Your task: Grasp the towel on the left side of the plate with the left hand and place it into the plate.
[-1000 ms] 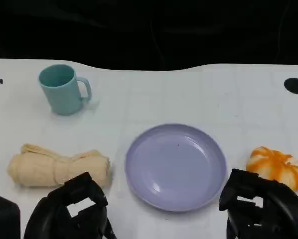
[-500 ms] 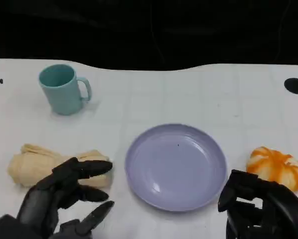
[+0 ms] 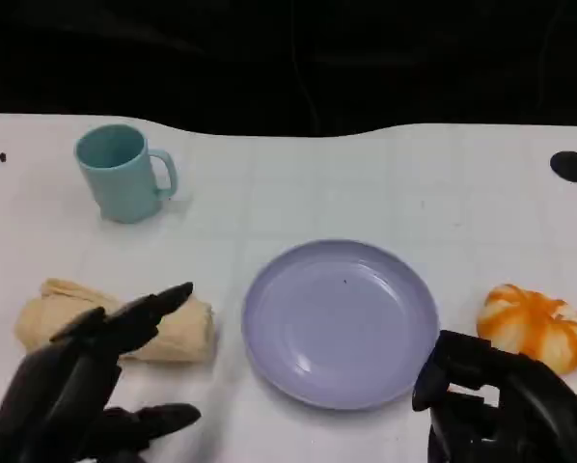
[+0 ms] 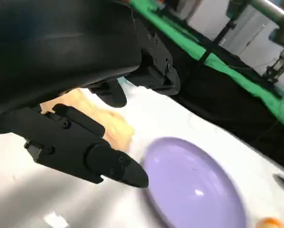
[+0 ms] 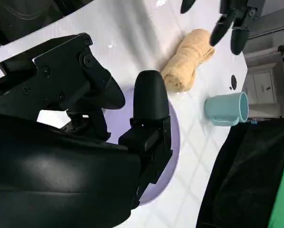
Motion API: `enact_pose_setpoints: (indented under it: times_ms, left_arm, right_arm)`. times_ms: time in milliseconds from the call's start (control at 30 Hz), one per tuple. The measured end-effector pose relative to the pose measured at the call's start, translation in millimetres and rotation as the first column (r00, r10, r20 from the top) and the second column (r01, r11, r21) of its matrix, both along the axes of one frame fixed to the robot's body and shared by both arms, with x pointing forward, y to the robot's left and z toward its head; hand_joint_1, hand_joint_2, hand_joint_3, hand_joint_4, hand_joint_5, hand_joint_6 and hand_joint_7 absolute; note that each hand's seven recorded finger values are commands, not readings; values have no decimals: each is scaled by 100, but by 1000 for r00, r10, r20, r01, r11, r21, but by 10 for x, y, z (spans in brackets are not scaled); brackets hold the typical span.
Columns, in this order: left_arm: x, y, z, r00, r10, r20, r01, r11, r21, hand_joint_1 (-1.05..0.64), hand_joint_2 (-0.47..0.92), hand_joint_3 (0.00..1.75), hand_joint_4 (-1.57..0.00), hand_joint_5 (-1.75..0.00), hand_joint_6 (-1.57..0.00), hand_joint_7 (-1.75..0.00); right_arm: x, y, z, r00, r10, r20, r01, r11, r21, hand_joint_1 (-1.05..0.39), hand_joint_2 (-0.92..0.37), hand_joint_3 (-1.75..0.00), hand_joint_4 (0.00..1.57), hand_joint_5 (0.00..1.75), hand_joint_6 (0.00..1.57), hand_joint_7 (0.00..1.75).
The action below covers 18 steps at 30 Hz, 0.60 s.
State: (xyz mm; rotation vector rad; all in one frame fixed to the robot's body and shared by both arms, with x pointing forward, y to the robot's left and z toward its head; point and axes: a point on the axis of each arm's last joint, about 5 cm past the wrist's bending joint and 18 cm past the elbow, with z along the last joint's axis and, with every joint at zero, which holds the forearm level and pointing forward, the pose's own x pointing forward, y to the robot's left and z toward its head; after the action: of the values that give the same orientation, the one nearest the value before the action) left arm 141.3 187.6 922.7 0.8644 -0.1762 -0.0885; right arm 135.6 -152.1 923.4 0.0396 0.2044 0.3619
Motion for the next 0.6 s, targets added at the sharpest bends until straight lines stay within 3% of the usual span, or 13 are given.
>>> enact_pose_setpoints:
  times_ms: [333,467,600]
  left_arm:
    - [228,8,187,998,18,55,-40,903,427,-58,88,1,-24,-43,-38,-1]
    - [330,-4,182,999,20,29,-32,858,513,-55,85,0,-35,-27,-40,0]
    - [434,-31,131,999,29,-31,-7,839,544,-55,85,0,-36,-19,-38,0]
  right_arm:
    - [10,2,3,1000,2,3,-2,1000,-2,-4,-63,-116,72,175,54,166]
    - [9,-1,1,1000,-1,-4,1,1000,-5,-4,-65,-114,71,175,53,165]
    - [7,-3,0,1000,-2,-5,2,1000,-5,-4,-67,-109,70,175,52,165]
